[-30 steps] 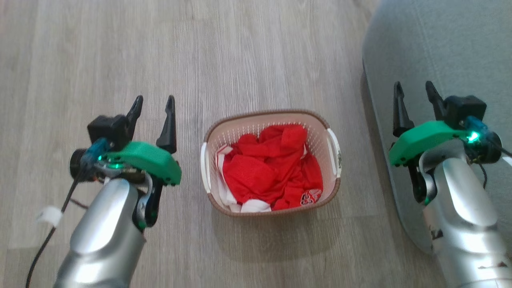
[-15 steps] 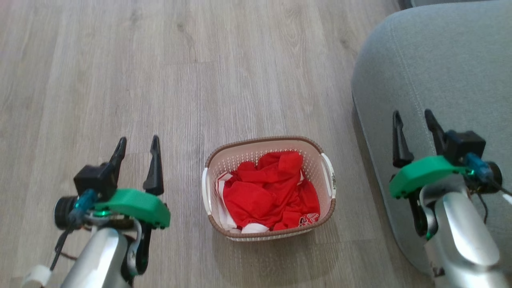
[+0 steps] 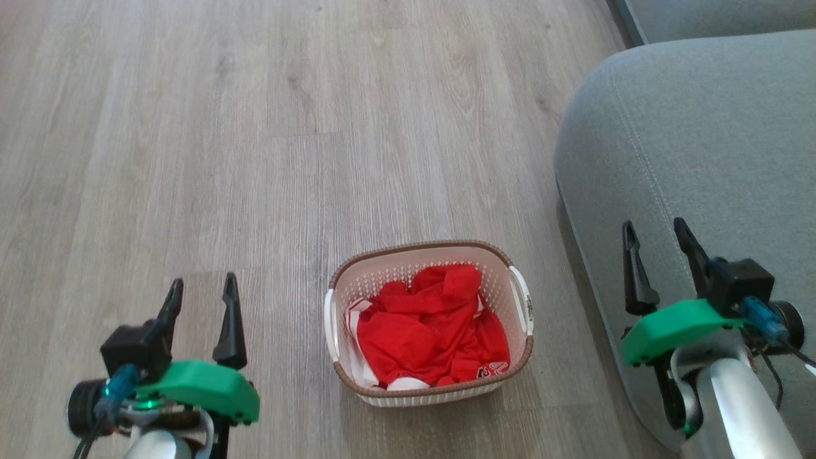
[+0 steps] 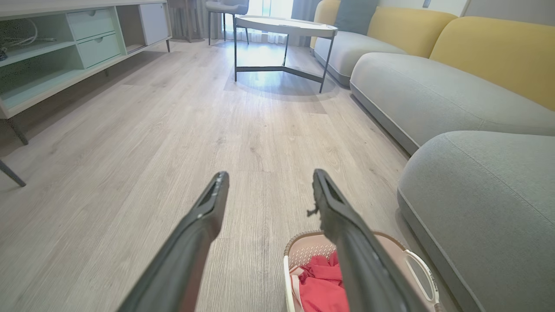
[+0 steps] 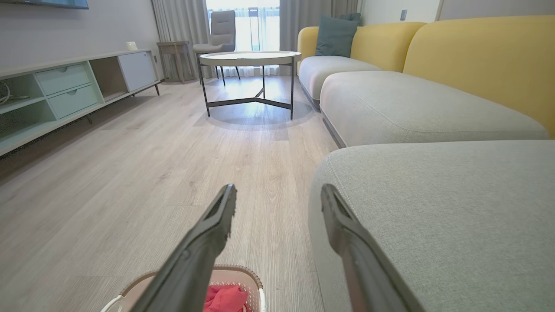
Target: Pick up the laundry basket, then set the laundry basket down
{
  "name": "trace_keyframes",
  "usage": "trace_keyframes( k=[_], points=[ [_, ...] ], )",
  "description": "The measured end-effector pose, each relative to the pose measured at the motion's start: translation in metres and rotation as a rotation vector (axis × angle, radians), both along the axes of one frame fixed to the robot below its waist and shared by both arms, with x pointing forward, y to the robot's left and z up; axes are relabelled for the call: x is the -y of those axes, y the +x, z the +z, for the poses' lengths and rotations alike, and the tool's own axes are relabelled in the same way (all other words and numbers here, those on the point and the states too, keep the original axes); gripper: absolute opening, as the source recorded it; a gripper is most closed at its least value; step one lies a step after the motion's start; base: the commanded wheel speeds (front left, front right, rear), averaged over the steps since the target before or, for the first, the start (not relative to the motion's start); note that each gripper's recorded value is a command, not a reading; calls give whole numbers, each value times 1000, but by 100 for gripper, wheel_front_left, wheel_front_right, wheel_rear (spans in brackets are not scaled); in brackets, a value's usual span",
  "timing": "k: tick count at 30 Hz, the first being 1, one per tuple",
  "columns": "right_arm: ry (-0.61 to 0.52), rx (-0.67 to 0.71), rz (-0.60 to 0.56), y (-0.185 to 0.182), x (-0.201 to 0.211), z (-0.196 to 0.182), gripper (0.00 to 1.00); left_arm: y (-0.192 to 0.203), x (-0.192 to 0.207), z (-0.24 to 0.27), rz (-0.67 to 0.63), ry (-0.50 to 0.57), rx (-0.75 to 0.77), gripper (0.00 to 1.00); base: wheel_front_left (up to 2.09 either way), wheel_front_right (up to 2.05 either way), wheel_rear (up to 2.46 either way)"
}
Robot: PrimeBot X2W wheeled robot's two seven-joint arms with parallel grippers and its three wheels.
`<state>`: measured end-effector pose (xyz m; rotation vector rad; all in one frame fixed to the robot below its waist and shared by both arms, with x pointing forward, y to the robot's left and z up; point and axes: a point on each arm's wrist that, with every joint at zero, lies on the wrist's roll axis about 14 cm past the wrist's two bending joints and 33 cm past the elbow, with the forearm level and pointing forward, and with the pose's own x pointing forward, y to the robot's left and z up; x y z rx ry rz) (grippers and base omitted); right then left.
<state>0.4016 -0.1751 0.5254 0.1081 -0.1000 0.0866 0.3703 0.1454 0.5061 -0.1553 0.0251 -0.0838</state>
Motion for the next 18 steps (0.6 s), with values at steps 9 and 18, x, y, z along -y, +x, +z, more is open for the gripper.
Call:
trace_keyframes(
  k=[9, 18],
  points=[
    [0, 9, -4, -17, 0, 8, 100, -21, -8, 0, 38, -1, -8, 100, 0, 0, 0],
    [10, 14, -10, -19, 2, 12, 100, -23, -9, -1, 37, 0, -18, 100, 0, 0, 0]
  ],
)
